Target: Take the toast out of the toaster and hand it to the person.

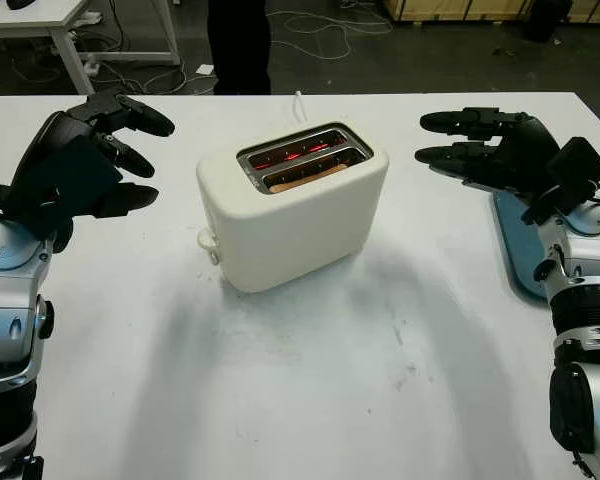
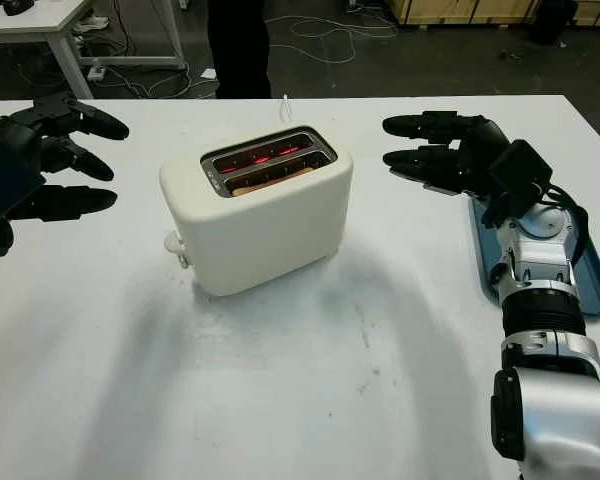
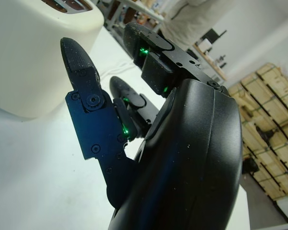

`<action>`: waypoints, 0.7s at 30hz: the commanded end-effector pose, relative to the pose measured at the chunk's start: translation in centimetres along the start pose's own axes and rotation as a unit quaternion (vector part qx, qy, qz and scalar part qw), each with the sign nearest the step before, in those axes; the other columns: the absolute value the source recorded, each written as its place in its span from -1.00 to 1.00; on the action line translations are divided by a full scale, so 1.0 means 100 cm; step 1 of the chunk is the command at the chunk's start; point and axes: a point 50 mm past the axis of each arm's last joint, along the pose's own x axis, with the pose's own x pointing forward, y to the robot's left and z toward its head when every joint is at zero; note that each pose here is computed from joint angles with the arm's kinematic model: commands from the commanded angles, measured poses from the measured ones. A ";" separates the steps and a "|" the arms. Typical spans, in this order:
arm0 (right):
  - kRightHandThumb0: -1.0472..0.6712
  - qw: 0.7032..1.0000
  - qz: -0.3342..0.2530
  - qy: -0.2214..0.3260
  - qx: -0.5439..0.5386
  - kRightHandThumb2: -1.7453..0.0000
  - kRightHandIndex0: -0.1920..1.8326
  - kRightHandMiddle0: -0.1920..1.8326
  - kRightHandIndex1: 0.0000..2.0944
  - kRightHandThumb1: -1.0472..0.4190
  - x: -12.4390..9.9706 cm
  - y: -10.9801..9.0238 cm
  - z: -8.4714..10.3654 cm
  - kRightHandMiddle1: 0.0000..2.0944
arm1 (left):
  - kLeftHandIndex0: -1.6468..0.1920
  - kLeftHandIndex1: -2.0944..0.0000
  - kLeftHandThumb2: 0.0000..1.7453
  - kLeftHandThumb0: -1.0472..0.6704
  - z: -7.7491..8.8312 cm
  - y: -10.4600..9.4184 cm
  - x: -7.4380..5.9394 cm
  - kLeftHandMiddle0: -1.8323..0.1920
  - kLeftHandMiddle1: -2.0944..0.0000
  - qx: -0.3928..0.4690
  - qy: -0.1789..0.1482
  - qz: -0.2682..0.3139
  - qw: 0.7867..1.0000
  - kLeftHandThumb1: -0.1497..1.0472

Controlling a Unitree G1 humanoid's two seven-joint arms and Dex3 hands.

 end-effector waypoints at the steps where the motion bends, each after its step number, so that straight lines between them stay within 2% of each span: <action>1: -0.35 1.000 -0.002 -0.010 -0.002 1.00 0.16 0.05 -0.99 -0.60 0.001 0.001 0.002 -1.00 | 0.46 -0.08 -0.74 0.77 0.003 0.002 0.000 0.45 -0.38 -0.006 -0.011 -0.001 1.000 0.79; 21: -0.36 1.000 -0.004 -0.006 0.001 1.00 0.17 0.05 -1.00 -0.60 0.000 0.000 0.001 -1.00 | 0.46 -0.10 -0.76 0.76 0.002 0.001 -0.001 0.45 -0.39 -0.006 -0.013 0.000 1.000 0.79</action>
